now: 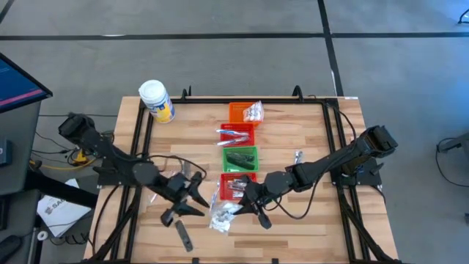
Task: Pick & Place Travel size toiletries
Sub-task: Put the transparent cotton pack into the orange basket
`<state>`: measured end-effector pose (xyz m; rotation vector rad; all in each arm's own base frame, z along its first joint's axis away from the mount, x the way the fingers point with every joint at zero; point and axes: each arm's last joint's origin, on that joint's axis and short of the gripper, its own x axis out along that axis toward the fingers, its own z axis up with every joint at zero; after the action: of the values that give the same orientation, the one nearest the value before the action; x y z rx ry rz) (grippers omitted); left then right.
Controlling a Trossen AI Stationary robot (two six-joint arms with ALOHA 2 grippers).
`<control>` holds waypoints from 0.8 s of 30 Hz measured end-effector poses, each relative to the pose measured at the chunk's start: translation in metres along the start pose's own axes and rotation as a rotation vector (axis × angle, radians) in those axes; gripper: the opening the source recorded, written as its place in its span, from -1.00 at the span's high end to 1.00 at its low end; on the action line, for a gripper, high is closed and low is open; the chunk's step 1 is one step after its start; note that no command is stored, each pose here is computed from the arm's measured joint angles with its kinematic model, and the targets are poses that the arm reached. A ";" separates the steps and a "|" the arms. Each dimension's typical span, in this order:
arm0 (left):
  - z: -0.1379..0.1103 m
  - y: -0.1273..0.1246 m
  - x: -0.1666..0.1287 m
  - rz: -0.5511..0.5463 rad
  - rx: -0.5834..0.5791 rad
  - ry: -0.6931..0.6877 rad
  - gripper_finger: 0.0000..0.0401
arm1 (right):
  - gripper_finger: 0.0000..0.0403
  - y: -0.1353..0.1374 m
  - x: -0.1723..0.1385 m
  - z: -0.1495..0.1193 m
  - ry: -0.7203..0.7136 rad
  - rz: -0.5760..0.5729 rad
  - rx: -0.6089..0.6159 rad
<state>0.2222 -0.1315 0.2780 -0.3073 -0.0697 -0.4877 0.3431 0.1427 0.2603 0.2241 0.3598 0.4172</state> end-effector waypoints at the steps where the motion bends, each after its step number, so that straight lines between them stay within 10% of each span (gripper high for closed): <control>1: 0.001 -0.003 -0.005 0.019 0.002 -0.011 0.34 | 0.94 0.001 0.000 0.000 -0.002 0.003 -0.001; 11: -0.003 -0.009 -0.033 0.169 0.040 -0.059 -0.12 | 0.94 0.024 -0.002 0.018 -0.269 -0.075 -0.112; 24: -0.017 0.000 -0.027 0.256 0.054 -0.024 -0.17 | 0.94 0.030 -0.009 0.021 -0.462 -0.227 -0.176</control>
<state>0.1987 -0.1245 0.2583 -0.2647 -0.0654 -0.2278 0.3327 0.1630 0.2908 0.1009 -0.1064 0.1623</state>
